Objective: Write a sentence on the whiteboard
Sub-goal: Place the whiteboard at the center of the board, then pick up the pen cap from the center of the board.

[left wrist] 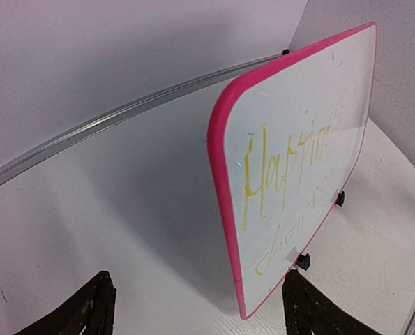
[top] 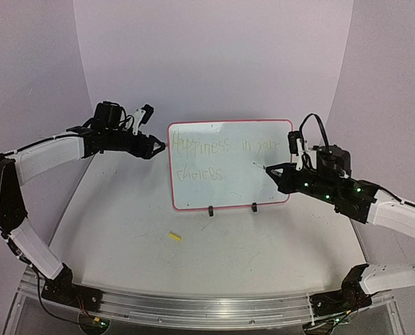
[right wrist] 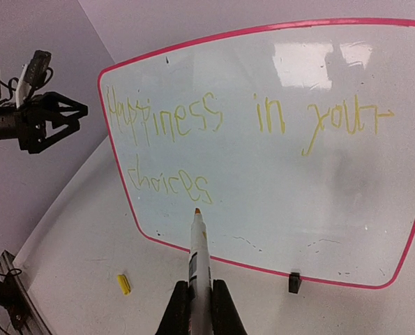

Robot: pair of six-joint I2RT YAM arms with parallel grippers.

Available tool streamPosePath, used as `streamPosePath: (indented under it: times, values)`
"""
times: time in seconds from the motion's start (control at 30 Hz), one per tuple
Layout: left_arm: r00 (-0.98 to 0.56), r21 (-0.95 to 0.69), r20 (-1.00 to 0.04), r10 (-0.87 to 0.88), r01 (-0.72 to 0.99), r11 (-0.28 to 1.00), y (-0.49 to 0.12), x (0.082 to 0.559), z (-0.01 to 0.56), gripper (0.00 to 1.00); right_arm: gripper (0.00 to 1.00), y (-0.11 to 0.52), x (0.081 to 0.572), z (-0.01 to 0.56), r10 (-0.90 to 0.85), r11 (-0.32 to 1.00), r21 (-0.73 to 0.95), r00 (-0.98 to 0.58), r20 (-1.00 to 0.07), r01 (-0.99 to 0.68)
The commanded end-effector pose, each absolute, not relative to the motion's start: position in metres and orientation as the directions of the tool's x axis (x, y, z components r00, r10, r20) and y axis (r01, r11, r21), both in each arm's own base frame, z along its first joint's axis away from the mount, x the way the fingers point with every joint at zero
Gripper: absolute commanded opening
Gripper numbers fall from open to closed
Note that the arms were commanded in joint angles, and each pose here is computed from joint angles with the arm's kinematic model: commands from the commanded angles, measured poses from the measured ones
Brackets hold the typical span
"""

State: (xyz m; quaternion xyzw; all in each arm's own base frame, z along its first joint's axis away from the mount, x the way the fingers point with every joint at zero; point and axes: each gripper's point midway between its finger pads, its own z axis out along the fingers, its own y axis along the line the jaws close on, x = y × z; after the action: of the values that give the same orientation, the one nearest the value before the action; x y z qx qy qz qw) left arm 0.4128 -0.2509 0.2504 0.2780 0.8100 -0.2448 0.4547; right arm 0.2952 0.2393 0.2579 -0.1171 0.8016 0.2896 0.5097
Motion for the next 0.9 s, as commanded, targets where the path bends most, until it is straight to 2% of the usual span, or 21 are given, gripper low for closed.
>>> streamPosePath:
  times: [0.0,0.27,0.53,0.67,0.87]
  values:
    - [-0.534,-0.244,-0.841,0.081,0.510,0.825,-0.241,0.404,0.235,0.84,0.00,0.233,0.287,0.252,0.056,0.821,0.334,-0.517,-0.854,-0.463]
    - [-0.618,-0.268,-0.780,0.099,0.472,0.840,-0.260,0.336,0.178,0.83,0.00,0.227,0.265,0.213,0.092,0.801,0.418,-0.602,-0.793,-0.428]
    - [-0.638,-0.368,-0.745,0.198,0.639,0.675,-0.294,0.261,0.133,0.79,0.00,0.229,0.249,0.189,0.134,0.756,0.499,-0.646,-0.751,-0.423]
    - [-0.651,-0.373,-0.705,0.280,0.676,0.635,-0.308,0.241,0.114,0.78,0.00,0.230,0.248,0.189,0.138,0.751,0.508,-0.651,-0.746,-0.422]
    - [-0.662,-0.389,-0.666,0.343,0.701,0.598,-0.324,0.239,0.097,0.78,0.00,0.231,0.249,0.188,0.138,0.750,0.511,-0.657,-0.742,-0.419]
